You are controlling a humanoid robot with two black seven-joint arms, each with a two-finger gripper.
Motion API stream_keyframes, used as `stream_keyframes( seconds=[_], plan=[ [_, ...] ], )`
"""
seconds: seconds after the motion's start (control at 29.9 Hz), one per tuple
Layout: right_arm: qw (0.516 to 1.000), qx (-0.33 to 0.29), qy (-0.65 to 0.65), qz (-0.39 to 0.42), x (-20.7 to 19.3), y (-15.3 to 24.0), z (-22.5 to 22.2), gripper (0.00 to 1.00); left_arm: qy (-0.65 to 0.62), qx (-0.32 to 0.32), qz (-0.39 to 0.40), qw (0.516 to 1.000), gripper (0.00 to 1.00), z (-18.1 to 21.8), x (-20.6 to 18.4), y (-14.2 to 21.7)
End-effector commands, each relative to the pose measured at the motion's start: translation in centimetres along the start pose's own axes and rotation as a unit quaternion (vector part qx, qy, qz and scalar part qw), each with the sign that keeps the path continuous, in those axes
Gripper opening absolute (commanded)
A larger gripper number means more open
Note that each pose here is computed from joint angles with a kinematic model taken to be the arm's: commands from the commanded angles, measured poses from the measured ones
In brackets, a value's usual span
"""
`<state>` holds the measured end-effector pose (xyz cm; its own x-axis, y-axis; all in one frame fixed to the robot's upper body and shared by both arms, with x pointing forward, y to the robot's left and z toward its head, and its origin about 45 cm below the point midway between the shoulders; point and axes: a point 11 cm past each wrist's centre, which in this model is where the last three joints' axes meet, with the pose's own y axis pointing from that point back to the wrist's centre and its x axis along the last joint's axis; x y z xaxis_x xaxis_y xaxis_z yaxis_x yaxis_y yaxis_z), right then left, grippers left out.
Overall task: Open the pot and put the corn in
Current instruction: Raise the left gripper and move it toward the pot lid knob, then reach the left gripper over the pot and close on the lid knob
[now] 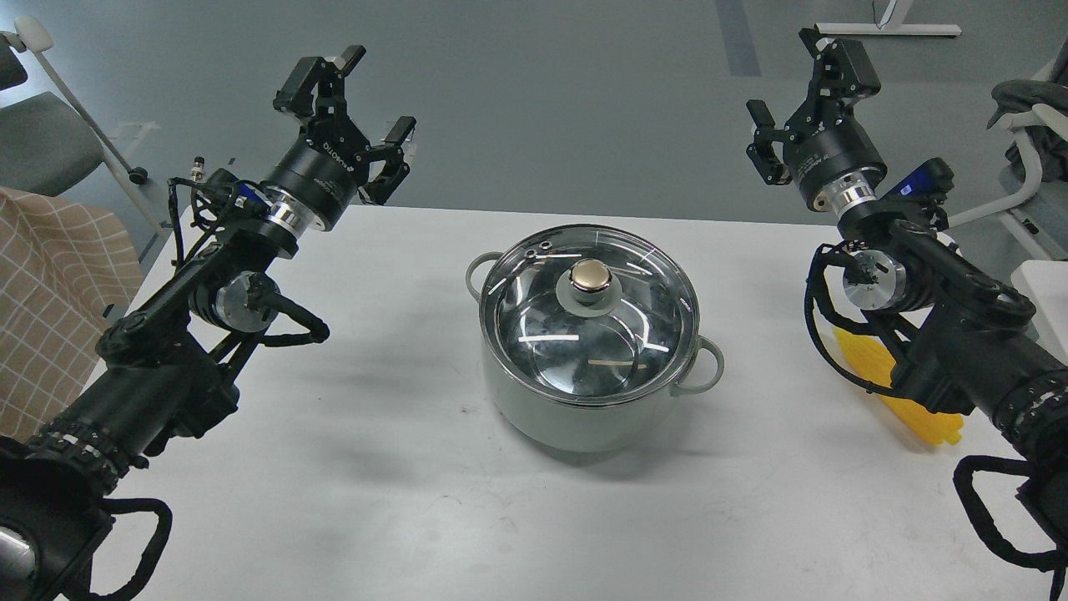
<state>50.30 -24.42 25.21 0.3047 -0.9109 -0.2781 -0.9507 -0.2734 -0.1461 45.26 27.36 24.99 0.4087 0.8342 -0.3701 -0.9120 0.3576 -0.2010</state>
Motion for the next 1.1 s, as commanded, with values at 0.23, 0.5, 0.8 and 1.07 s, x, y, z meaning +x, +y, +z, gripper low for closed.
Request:
stream_keyframes(
  seconds=[0.23,0.5,0.8,1.07],
  plan=[
    [1.0,0.001,0.002,0.001,0.2,0.0,-0.2,1.0,-0.03,-0.011,0.089,0.995,0.98,0.9,2.2,-0.6],
    [1.0,0.002,0.003,0.001,0.3,0.1,-0.3,1.0,-0.019,-0.024,0.033,0.999,0.98,1.2,1.1,-0.5],
    [0.999,0.007,0.025,0.019,3.2,1.0,-2.0,1.0,-0.139,-0.033,-0.058,0.988,0.98,5.2,-2.3,-1.9],
    [0.999,-0.002,0.032,0.029,5.3,3.0,-1.8,1.0,-0.303,-0.06,-0.194,0.931,0.98,8.4,-9.9,-2.4]
  ],
)
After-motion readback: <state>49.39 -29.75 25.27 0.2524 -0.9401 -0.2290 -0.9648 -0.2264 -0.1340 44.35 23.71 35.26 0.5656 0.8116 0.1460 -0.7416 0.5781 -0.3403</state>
